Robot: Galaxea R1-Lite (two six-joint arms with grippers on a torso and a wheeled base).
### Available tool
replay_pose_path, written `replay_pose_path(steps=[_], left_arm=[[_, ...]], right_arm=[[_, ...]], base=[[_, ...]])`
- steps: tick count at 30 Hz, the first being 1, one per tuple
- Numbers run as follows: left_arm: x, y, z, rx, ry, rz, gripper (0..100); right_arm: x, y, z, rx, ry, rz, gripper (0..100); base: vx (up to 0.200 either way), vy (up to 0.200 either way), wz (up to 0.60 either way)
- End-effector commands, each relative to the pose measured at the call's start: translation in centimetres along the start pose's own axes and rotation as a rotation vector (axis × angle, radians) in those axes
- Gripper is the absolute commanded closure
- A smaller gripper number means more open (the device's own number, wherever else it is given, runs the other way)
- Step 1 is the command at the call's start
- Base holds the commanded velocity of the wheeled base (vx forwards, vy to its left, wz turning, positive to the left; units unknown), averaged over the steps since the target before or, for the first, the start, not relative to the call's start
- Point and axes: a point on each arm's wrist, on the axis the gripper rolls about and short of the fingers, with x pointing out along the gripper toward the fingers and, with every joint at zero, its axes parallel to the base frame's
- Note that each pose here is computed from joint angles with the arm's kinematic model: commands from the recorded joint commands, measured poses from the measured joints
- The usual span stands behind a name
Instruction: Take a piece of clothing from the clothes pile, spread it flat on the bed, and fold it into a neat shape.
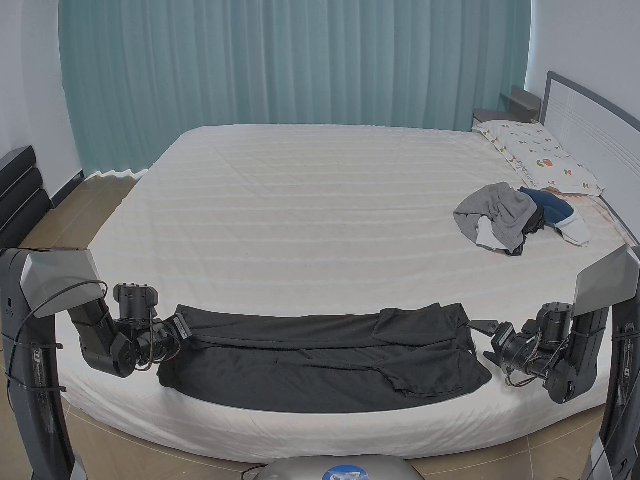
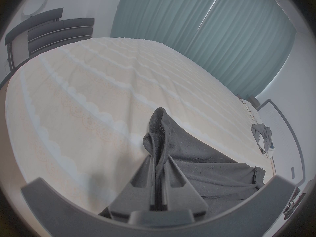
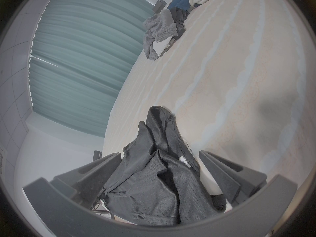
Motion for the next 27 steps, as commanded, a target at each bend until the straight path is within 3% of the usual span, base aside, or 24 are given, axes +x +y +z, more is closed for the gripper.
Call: replay_pose_path(steps=[1, 10, 24, 27], left_arm=[[0.0, -0.1, 0.2, -0.002, -0.008, -0.007, 100], [-0.6, -2.2, 1.4, -0.111, -0.052, -0.064, 100], [-2.3, -3.7, 2.0, -0.098, -0.073, -0.100, 100], [-3.3, -5.2, 1.9, -0.077, -0.043, -0.113, 100]], right_arm=[[0.0, 0.2, 0.0, -0.005, -0.005, 0.011, 0], [0.0, 0.2, 0.0, -0.004, -0.004, 0.010, 0], [0.0, 0.1, 0.0, -0.003, -0.003, 0.008, 0], [0.0, 0.1, 0.0, -0.003, -0.004, 0.007, 0]], base=[[0.000, 0.000, 0.00], [0.000, 0.000, 0.00], [0.000, -0.200, 0.00], [0.000, -0.200, 0.00]])
